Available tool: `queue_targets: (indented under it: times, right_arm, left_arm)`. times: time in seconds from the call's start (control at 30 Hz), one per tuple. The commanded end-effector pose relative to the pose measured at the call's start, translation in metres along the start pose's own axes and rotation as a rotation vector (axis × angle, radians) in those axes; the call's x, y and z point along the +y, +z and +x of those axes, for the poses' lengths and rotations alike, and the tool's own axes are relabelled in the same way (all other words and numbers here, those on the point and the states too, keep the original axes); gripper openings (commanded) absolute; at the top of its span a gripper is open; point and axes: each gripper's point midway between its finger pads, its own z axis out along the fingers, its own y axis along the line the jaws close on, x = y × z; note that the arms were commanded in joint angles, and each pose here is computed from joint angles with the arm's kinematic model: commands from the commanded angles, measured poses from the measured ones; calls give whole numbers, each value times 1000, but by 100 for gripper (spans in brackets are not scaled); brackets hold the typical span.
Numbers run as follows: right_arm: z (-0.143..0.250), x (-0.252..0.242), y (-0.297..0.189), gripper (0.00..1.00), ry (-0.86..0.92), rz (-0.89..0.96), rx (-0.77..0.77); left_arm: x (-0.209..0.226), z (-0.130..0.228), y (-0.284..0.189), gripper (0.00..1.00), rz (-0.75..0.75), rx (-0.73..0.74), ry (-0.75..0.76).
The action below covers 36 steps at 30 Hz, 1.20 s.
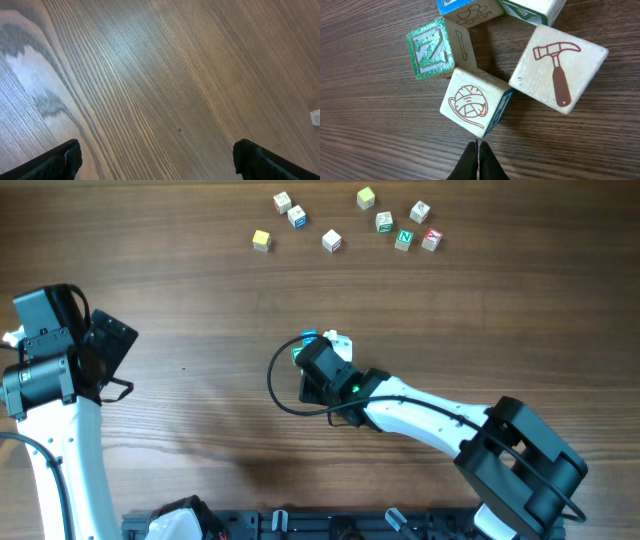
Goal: Form a circle
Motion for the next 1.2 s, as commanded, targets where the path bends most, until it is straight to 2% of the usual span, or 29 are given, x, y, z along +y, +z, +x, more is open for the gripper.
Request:
queue_targets:
  times: [0.0, 0.63, 0.8, 0.9, 1.13, 1.17]
  right_arm:
    - [-1, -8, 5, 5, -20, 36, -17]
    - [-1, -10, 5, 5, -14, 47, -15]
    - [2, 0, -8, 5, -28, 10, -1]
    - [3, 11, -27, 5, -45, -19, -13]
    - [-41, 7, -156, 5, -58, -59, -278]
    - [-44, 5, -169, 12, -67, -62, -307]
  left_arm:
    - [2, -4, -1, 100, -11, -13, -19]
    - [2, -4, -1, 100, -11, -13, -19]
    - [2, -4, -1, 100, -11, -13, -19]
    - [2, -4, -1, 100, -11, -13, -19]
    - [2, -4, -1, 100, -11, -13, -19]
    - [2, -4, -1, 100, -11, -13, -19]
